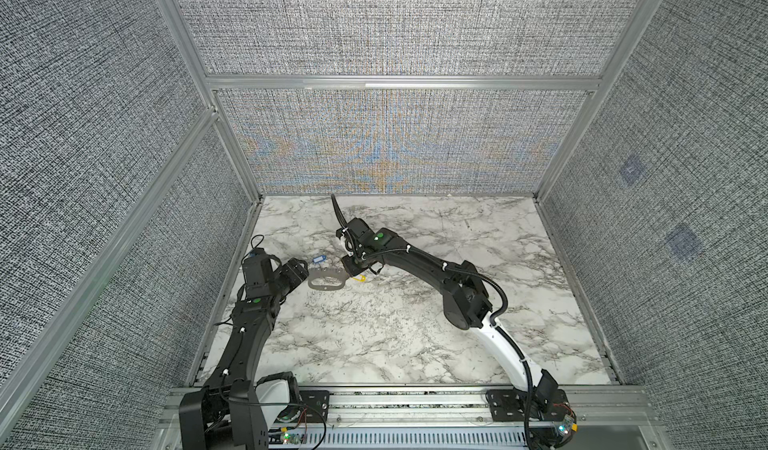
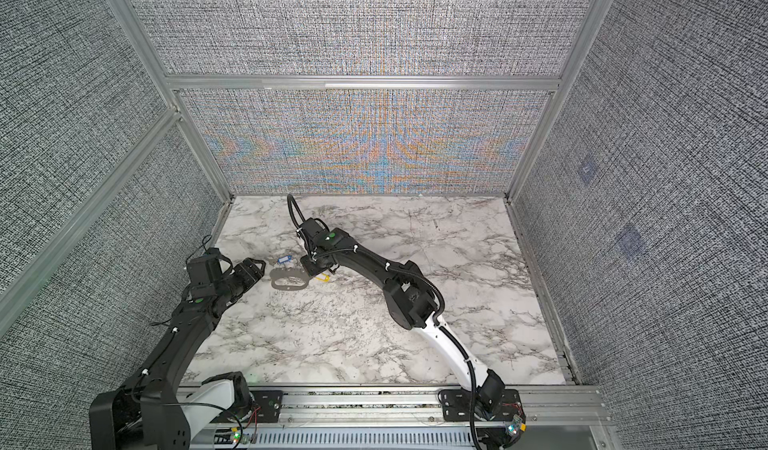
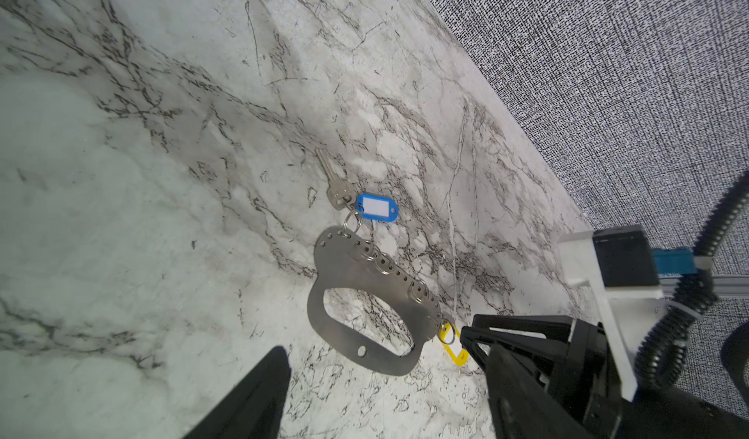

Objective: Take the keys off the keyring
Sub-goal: 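Lower the right gripper onto the ring holding the yellow-tagged key and close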

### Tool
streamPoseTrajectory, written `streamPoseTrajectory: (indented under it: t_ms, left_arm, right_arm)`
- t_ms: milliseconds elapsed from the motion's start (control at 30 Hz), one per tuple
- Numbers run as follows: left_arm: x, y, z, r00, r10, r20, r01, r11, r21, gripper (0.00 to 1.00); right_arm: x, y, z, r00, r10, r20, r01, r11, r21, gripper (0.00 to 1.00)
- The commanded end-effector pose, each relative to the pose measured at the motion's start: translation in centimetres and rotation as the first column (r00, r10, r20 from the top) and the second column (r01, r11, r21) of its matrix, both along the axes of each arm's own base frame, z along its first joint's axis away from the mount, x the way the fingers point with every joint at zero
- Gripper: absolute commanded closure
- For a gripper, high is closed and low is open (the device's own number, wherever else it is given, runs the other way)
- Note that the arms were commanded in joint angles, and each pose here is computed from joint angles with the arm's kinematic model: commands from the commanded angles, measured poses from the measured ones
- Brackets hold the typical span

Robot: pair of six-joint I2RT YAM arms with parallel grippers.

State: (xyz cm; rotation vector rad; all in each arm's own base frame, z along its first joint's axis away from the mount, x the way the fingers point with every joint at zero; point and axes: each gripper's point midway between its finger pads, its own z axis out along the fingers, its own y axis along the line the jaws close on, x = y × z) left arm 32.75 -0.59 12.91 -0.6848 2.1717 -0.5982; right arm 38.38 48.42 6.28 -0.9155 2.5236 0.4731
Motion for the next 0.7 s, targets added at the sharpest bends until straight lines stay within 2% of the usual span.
streamPoseTrajectory:
  t_ms: [0, 667]
  left_arm:
    - [0.3, 0.2, 0.4, 1.0, 0.005, 0.012, -0.005, 1.0, 0.008, 0.22]
    - [0.1, 0.4, -0.5, 1.0, 0.011, -0.017, -0.011, 1.0, 0.021, 0.22]
  right_arm:
    - [0.2, 0.0, -0.2, 1.0, -0.019, -0.003, 0.019, 1.0, -0.005, 0.72]
    - [0.4, -0.1, -1.7, 0.999, -0.031, -0.043, 0.03, 0.999, -0.024, 0.78]
